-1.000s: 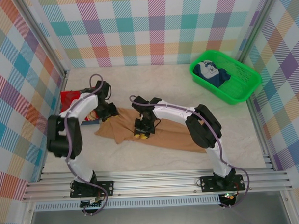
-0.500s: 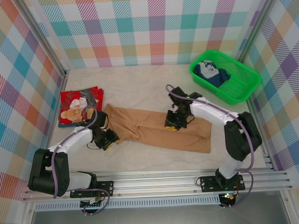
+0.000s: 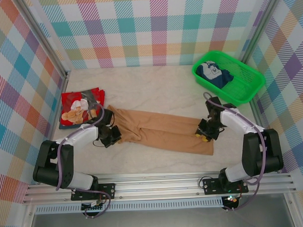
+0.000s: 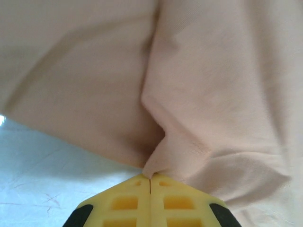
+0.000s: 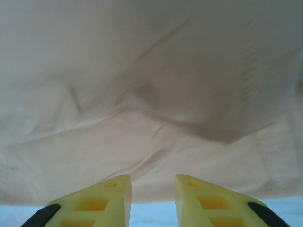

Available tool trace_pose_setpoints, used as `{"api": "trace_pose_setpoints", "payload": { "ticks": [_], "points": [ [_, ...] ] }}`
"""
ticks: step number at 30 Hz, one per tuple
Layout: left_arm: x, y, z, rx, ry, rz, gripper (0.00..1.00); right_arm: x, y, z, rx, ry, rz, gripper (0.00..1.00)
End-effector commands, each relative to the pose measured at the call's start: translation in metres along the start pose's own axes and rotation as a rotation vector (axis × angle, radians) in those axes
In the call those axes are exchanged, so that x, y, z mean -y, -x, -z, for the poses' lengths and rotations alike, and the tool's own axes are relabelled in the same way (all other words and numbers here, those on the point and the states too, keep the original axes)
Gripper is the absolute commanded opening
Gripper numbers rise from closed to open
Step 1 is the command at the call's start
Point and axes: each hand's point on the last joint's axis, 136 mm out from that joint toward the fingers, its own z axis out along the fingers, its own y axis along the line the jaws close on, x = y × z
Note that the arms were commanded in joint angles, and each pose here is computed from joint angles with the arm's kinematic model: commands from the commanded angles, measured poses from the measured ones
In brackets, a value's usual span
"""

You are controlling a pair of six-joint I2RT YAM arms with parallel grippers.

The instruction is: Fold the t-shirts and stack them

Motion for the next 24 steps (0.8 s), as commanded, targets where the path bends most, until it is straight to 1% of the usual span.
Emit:
{"api": "trace_pose_setpoints", "payload": {
  "ticks": [1, 3, 6, 12, 15, 18, 20, 21, 23, 24],
  "points": [
    [0.010, 0.017, 0.024, 0.078, 0.010, -0.036, 0.00, 0.014, 0.010, -0.008, 0.001, -0.051, 0.023, 0.29],
    [0.009, 0.021, 0.032, 0.090, 0.036, -0.038, 0.00, 0.020, 0.016, -0.014, 0.002, -0.081, 0.017, 0.29],
    [-0.001, 0.020, 0.034, 0.077, 0.098, -0.033, 0.00, 0.029, 0.020, -0.018, -0.001, -0.124, 0.003, 0.29],
    [-0.032, -0.001, 0.039, 0.036, 0.213, 0.024, 0.00, 0.041, 0.023, -0.023, 0.000, -0.180, -0.001, 0.29],
    [-0.040, -0.005, 0.041, 0.054, 0.218, 0.025, 0.00, 0.043, 0.023, -0.026, -0.007, -0.187, 0.000, 0.28],
    [-0.035, 0.000, 0.035, 0.044, 0.209, 0.018, 0.00, 0.044, 0.022, -0.029, -0.017, -0.194, 0.003, 0.28],
    [-0.031, 0.004, 0.033, 0.035, 0.217, 0.019, 0.06, 0.046, 0.023, -0.029, -0.012, -0.203, 0.006, 0.28],
    [-0.030, 0.006, 0.033, 0.031, 0.226, 0.018, 0.16, 0.045, 0.023, -0.028, -0.008, -0.199, 0.012, 0.28],
    [-0.026, 0.012, 0.040, 0.042, 0.236, 0.016, 0.39, 0.040, 0.024, -0.024, -0.003, -0.179, 0.022, 0.28],
    [-0.021, 0.017, 0.046, 0.059, 0.233, 0.011, 0.44, 0.036, 0.025, -0.020, 0.008, -0.164, 0.028, 0.28]
  ]
}}
